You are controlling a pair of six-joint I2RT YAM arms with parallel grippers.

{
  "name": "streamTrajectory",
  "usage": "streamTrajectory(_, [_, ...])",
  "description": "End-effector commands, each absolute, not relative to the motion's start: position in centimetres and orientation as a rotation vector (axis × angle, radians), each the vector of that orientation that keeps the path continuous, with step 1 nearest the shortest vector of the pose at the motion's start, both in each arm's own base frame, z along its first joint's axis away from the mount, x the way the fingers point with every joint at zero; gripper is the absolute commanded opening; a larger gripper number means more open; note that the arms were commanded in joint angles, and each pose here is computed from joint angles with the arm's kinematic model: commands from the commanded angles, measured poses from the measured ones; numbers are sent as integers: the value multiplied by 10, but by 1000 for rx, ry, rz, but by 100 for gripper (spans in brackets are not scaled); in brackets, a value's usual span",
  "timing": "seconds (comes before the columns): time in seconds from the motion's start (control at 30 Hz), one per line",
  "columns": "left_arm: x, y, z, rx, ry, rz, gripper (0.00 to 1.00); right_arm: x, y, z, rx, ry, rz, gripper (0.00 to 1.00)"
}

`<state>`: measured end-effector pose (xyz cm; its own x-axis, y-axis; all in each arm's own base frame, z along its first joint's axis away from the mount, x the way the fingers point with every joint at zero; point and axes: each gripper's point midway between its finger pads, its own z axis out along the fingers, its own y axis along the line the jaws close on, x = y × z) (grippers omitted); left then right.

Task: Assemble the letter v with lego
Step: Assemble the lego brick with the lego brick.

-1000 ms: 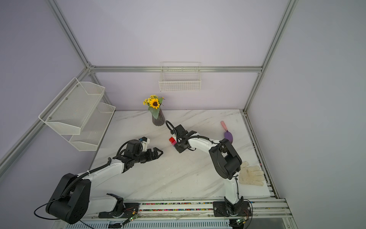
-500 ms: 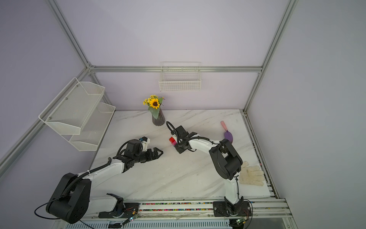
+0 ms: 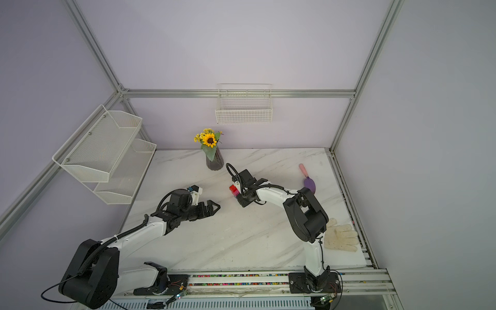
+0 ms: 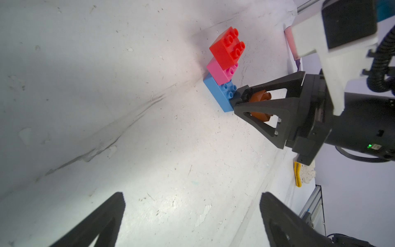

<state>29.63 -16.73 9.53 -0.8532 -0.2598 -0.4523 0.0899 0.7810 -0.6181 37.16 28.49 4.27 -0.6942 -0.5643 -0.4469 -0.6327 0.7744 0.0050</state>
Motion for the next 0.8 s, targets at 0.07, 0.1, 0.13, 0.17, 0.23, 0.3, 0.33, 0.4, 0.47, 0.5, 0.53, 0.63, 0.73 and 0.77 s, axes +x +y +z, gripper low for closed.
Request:
streamTrajectory(0.07, [301, -167, 121, -82, 2371, -871, 100, 310, 240, -33, -1044, 2842, 58, 0])
streamTrajectory(0.1, [301, -166, 121, -88, 2374, -866, 100, 309, 238, -34, -1040, 2851, 42, 0])
streamTrajectory(0.13, [301, -165, 122, -92, 2373, -861, 100, 309, 235, -35, -1032, 2865, 18, 0])
streamTrajectory(0.17, [300, -165, 122, -96, 2373, -857, 100, 306, 232, -38, -1024, 2885, -9, 0])
streamTrajectory(0.23, [300, -164, 123, -101, 2372, -855, 100, 301, 230, -42, -1020, 2910, -47, 0])
streamTrajectory(0.3, [299, -164, 124, -104, 2369, -859, 100, 296, 230, -45, -1010, 2930, -90, 0])
streamTrajectory(0.33, [299, -164, 125, -107, 2369, -861, 100, 294, 231, -47, -998, 2939, -108, 0])
streamTrajectory(0.4, [298, -164, 126, -111, 2364, -864, 100, 291, 234, -48, -976, 2948, -112, 0])
streamTrajectory(0.47, [297, -164, 128, -107, 2360, -869, 100, 289, 236, -51, -932, 2966, -115, 0])
streamTrajectory(0.5, [297, -164, 128, -106, 2359, -869, 100, 289, 236, -52, -901, 2978, -116, 0])
streamTrajectory(0.53, [297, -164, 129, -106, 2359, -869, 100, 288, 236, -53, -870, 2992, -117, 0])
streamTrajectory(0.63, [295, -163, 126, -104, 2365, -865, 100, 282, 241, -57, -822, 3004, -118, 0])
streamTrajectory(0.73, [294, -163, 125, -101, 2366, -866, 100, 274, 244, -61, -766, 3043, -97, 0])
streamTrajectory(0.77, [294, -163, 124, -101, 2368, -868, 100, 272, 245, -62, -745, 3052, -94, 0])
